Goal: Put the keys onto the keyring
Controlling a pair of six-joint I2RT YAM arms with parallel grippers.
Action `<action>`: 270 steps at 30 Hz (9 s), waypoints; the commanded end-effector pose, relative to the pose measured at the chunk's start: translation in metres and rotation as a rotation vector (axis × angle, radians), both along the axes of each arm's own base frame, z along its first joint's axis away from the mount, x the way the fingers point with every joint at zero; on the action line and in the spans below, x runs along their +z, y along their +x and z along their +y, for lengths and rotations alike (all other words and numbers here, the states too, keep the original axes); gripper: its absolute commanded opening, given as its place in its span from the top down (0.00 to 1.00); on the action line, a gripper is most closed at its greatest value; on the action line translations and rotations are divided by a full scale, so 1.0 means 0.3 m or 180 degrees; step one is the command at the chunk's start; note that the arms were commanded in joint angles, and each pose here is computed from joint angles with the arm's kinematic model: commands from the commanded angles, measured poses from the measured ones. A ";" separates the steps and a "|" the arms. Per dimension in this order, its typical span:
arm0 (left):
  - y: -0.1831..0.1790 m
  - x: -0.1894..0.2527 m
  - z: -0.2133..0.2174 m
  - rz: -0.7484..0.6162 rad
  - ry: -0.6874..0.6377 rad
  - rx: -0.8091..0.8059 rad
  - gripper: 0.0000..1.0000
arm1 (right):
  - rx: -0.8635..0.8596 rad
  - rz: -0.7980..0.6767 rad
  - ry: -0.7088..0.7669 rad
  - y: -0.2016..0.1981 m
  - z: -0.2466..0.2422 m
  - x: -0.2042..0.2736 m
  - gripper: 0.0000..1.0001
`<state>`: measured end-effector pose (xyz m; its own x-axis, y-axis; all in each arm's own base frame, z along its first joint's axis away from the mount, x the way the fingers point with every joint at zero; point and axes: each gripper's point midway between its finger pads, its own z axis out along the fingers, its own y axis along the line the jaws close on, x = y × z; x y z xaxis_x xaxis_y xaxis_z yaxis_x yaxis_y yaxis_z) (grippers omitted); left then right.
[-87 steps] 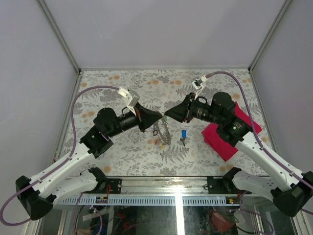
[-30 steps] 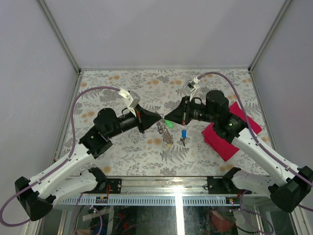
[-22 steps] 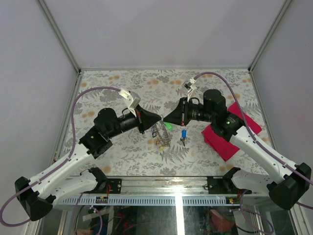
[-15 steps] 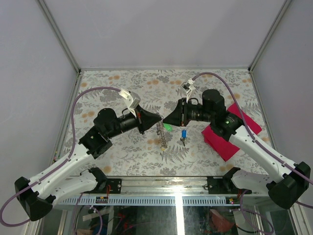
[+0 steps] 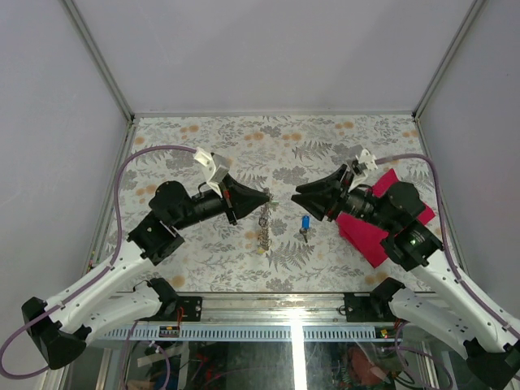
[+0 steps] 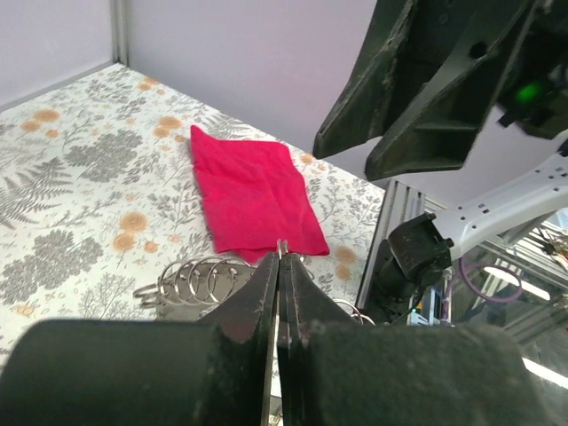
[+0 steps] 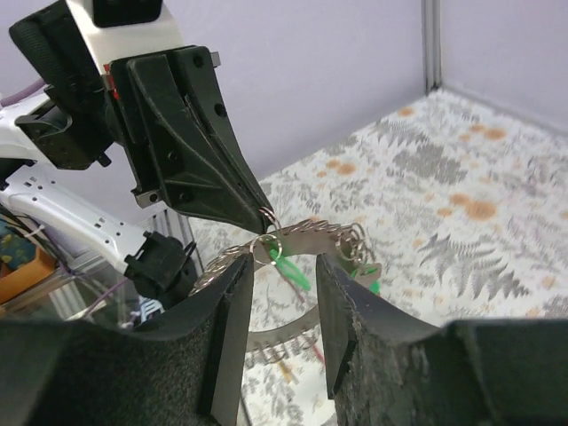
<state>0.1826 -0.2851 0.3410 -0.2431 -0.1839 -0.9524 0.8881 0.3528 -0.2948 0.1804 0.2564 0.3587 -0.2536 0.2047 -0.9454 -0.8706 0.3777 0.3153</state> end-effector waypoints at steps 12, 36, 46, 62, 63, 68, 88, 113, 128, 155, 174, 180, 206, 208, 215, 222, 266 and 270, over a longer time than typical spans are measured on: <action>-0.194 0.228 -0.024 -0.0680 -0.0550 -0.0971 1.00 | 0.0794 -0.1233 0.0421 -0.149 0.031 0.127 0.58; -0.193 0.226 -0.047 -0.0652 -0.0549 -0.1091 1.00 | 0.1360 -0.0865 0.0261 -0.181 0.088 0.058 0.65; -0.188 0.229 -0.049 -0.0660 -0.0550 -0.1074 1.00 | 0.1407 -0.0791 0.0231 -0.175 0.099 0.046 0.85; -0.152 0.210 -0.034 -0.0618 -0.0499 -0.0813 0.75 | 0.1133 -0.0690 -0.0757 -0.134 0.042 -0.007 1.00; -0.146 0.208 -0.032 -0.0620 -0.0488 -0.0770 0.75 | 0.1120 -0.0665 -0.0829 -0.131 0.037 -0.015 1.00; -0.120 0.178 -0.024 -0.0583 -0.0374 -0.0617 0.73 | 0.1053 -0.0487 -0.1223 -0.124 -0.001 -0.058 1.00; -0.090 0.004 0.025 -0.0356 -0.0168 -0.0261 0.73 | 0.1342 0.0004 -0.2738 -0.148 0.064 -0.218 1.00; -0.181 -0.078 0.011 -0.0345 -0.0173 -0.0735 0.77 | 0.1733 0.0130 -0.3241 -0.224 0.111 -0.201 1.00; -0.241 -0.079 -0.035 -0.0338 -0.0141 -0.1312 0.72 | 0.1788 0.0096 -0.3156 -0.238 0.135 -0.197 1.00; -0.226 -0.031 -0.009 -0.0465 -0.0235 -0.1071 0.71 | 0.1778 0.0168 -0.3253 -0.242 0.116 -0.221 1.00; -0.240 -0.067 -0.042 -0.0375 -0.0110 -0.1351 0.76 | 0.1732 0.0133 -0.3158 -0.230 0.142 -0.208 1.00; -0.242 -0.082 -0.046 -0.0337 -0.0070 -0.1383 0.76 | 0.1681 0.0103 -0.3124 -0.222 0.148 -0.199 1.00; -0.246 -0.086 -0.051 -0.0320 -0.0011 -0.1419 0.88 | 0.1574 0.0037 -0.3024 -0.212 0.153 -0.173 1.00; -0.245 -0.090 -0.052 -0.0307 -0.0003 -0.1419 0.87 | 0.1557 0.0023 -0.3026 -0.209 0.152 -0.173 1.00; -0.242 -0.100 -0.055 -0.0288 0.0024 -0.1420 0.91 | 0.1500 -0.0006 -0.3014 -0.203 0.147 -0.164 1.00; -0.241 -0.105 -0.054 -0.0281 0.0043 -0.1414 0.89 | 0.1465 -0.0022 -0.3023 -0.199 0.141 -0.159 1.00; -0.170 -0.067 -0.027 -0.0221 -0.0117 -0.0834 1.00 | 0.0968 -0.0128 -0.2806 -0.148 0.127 -0.111 0.64; -0.150 -0.051 -0.016 -0.0217 -0.0224 -0.0670 1.00 | 0.0591 -0.0175 -0.2591 -0.115 0.106 -0.055 0.62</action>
